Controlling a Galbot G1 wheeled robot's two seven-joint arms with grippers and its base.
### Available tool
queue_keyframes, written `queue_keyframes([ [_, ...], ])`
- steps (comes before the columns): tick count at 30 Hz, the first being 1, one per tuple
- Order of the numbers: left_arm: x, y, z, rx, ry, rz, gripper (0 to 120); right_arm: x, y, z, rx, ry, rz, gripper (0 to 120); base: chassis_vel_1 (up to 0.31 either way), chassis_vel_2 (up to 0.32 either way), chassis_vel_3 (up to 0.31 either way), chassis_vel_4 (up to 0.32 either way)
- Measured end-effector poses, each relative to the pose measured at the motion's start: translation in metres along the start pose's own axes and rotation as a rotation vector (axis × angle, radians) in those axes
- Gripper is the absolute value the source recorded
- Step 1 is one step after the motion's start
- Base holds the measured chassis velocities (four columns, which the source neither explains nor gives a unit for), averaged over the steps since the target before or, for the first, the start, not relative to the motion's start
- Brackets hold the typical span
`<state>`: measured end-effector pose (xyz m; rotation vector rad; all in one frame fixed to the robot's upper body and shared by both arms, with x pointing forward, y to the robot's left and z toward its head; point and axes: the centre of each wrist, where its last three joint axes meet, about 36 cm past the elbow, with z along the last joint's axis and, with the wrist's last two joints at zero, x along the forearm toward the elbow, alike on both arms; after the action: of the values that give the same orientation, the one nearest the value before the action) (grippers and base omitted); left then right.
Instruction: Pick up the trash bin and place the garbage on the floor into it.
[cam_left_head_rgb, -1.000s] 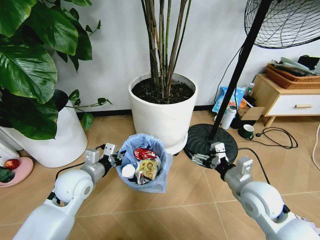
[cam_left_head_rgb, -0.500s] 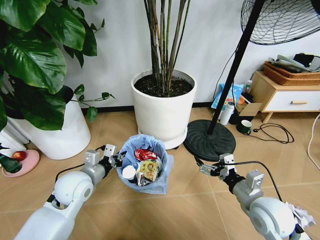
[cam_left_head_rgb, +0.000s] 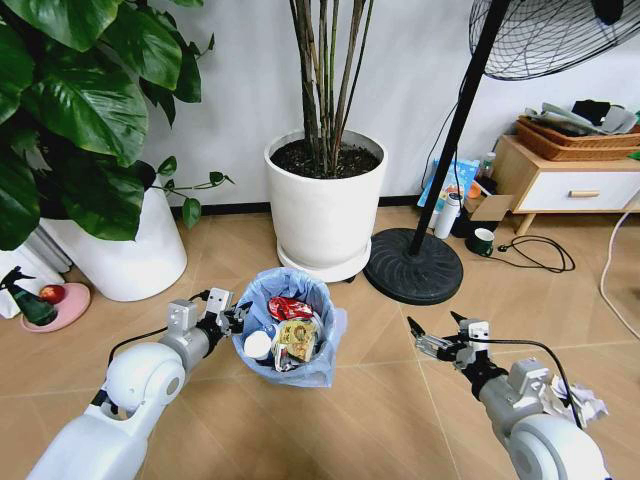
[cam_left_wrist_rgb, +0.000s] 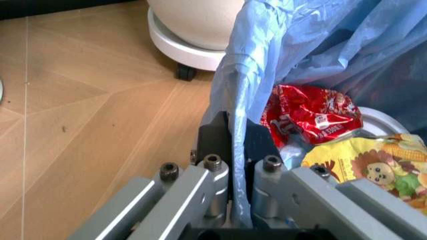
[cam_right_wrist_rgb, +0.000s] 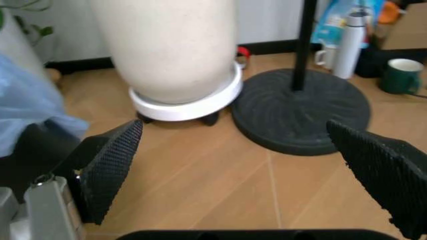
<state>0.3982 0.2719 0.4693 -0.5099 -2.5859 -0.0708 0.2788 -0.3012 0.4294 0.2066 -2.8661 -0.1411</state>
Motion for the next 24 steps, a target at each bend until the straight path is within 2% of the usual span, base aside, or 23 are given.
queue_keyframes([
  [14, 0.002, -0.006, 0.005, 0.006, 0.000, 0.009, 0, 0.023, -0.024, 0.016, 0.016, 0.008, 0.086, 100, -0.009, -0.014, 0.012, 0.017],
  [24, 0.008, -0.009, 0.008, 0.002, 0.002, 0.009, 0, 0.023, -0.031, 0.024, 0.017, 0.009, 0.088, 100, -0.128, -0.149, 0.128, 0.146],
])
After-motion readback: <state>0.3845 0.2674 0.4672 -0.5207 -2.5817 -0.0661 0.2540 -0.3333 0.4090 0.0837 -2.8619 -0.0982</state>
